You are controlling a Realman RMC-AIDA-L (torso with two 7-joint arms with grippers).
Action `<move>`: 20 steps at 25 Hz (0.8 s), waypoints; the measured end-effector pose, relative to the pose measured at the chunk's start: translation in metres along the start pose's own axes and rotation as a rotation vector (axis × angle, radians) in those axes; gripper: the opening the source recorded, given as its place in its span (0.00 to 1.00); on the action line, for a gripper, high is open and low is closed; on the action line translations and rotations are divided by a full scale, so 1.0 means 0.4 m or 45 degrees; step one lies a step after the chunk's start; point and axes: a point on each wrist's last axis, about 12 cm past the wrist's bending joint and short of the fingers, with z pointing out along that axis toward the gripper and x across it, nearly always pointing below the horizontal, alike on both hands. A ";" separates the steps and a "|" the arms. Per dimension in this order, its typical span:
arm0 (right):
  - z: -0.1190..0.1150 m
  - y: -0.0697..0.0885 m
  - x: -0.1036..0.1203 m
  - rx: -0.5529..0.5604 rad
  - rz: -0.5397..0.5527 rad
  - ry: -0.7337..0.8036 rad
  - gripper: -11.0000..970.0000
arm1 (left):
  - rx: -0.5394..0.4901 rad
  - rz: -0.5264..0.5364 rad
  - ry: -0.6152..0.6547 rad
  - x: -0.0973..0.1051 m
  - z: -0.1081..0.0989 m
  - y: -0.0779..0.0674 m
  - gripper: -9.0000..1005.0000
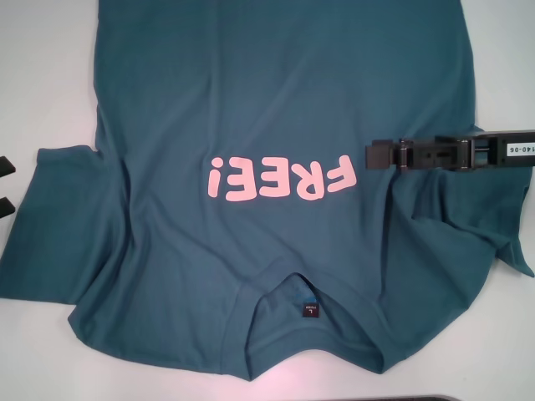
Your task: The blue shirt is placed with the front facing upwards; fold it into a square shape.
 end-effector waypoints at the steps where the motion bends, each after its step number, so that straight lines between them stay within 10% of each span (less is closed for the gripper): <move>1: 0.000 0.000 0.000 0.001 -0.001 0.001 0.92 | -0.003 0.002 0.000 0.000 0.001 0.000 0.72; 20: 0.001 -0.003 0.003 0.013 -0.016 0.003 0.92 | -0.146 0.240 0.011 -0.027 0.038 -0.008 0.72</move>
